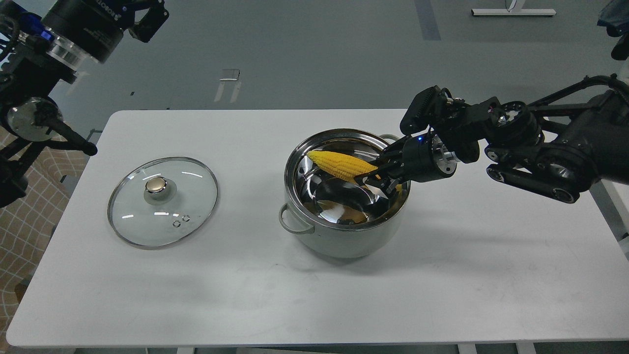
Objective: Open pot and put corn in
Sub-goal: 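Carry the corn over the open pot and lower it inside, then open the right gripper and withdraw it upward from the pot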
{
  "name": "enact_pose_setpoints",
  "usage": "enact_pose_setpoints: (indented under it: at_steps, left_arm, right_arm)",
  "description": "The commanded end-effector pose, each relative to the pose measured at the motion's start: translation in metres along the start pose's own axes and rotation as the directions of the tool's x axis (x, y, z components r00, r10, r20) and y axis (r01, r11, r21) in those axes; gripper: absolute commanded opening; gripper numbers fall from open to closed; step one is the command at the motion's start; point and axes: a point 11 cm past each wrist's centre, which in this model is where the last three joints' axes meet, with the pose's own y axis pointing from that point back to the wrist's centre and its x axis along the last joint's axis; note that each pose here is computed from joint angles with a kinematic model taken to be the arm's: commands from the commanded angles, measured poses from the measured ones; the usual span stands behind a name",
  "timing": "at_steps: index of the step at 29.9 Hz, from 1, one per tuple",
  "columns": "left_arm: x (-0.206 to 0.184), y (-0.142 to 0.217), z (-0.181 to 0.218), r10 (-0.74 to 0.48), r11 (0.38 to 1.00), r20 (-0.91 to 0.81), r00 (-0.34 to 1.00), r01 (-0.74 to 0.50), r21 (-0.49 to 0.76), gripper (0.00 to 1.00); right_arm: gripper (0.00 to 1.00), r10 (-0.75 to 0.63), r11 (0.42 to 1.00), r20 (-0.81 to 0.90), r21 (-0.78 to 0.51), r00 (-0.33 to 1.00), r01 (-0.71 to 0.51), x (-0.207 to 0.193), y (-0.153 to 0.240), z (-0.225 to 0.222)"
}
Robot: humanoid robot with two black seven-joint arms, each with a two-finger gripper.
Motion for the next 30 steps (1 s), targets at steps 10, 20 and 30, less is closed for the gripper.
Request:
enact_pose_setpoints:
  at_steps: [10,20,30]
  left_arm:
    - [0.0,0.003,-0.004,0.005,1.0,-0.005,1.0,-0.005,0.007,0.94]
    - [0.006,0.003,-0.003,0.036,0.999,0.018,0.999,-0.036,0.01,0.96]
    - [-0.004,-0.003,-0.026,0.056,0.998,0.002,0.998,-0.056,0.029,0.98]
  right_arm:
    - [0.95,0.018,1.0,0.046,0.01,0.999,-0.019,-0.001,-0.002,-0.001]
    - [0.97,0.243,0.97,0.196,-0.081,0.95,-0.231,0.051,0.036,0.03]
    - [1.0,0.745,0.653,0.514,-0.429,0.425,-0.625,0.078,0.142,0.128]
